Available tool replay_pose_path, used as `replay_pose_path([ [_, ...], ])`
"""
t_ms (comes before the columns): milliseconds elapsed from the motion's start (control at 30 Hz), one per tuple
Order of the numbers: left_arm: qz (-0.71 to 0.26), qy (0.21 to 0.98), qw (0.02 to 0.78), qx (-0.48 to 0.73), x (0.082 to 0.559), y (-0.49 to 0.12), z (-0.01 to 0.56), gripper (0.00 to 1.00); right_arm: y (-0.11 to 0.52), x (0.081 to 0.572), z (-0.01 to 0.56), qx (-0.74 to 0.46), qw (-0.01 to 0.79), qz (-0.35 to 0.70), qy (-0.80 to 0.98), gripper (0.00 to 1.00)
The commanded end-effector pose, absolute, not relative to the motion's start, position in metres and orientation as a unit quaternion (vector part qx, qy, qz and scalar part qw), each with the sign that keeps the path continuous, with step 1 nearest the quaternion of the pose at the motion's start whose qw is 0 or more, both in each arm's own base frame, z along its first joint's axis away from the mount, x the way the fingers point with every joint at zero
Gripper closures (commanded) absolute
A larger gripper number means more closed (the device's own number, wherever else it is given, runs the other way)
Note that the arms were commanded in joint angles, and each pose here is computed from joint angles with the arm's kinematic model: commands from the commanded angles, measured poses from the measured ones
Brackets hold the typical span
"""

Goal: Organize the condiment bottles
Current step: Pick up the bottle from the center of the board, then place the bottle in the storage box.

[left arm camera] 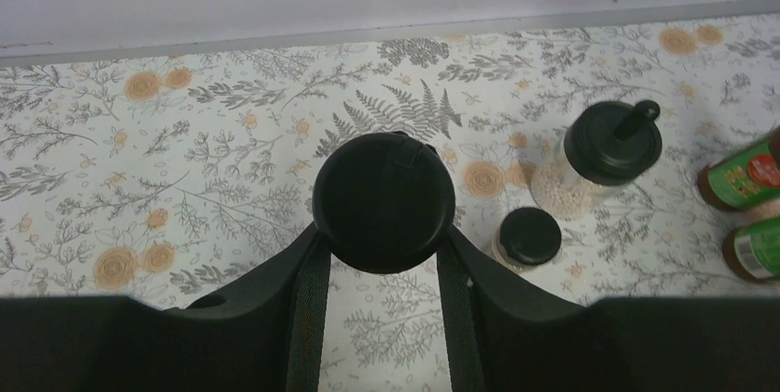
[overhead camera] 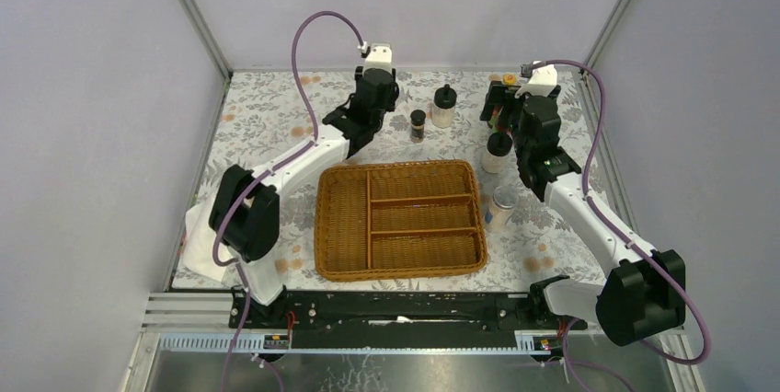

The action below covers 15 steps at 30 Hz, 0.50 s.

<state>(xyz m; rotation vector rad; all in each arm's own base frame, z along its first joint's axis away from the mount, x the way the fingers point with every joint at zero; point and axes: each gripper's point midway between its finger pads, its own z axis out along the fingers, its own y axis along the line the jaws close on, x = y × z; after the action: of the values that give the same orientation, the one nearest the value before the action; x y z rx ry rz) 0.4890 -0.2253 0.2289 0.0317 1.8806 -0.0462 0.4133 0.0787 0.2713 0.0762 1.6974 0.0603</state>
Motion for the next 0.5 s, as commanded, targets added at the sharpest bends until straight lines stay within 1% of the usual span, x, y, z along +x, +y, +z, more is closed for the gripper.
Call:
replay_pose_path([
  [0, -0.006, 0.808, 0.589, 0.015, 0.465, -0.227, 0.239, 0.74, 0.084, 0.408, 0.291, 0.037, 0.68, 0.046, 0.731, 0.0],
  [133, -0.012, 0.811, 0.585, 0.015, 0.446, -0.232, 0.242, 0.75, 0.083, 0.407, 0.291, 0.038, 0.679, 0.045, 0.731, 0.0],
  [467, -0.028, 0.818, 0.575, 0.005, 0.403, -0.238, 0.227, 0.78, 0.084, 0.406, 0.295, 0.039, 0.682, 0.05, 0.728, 0.0],
])
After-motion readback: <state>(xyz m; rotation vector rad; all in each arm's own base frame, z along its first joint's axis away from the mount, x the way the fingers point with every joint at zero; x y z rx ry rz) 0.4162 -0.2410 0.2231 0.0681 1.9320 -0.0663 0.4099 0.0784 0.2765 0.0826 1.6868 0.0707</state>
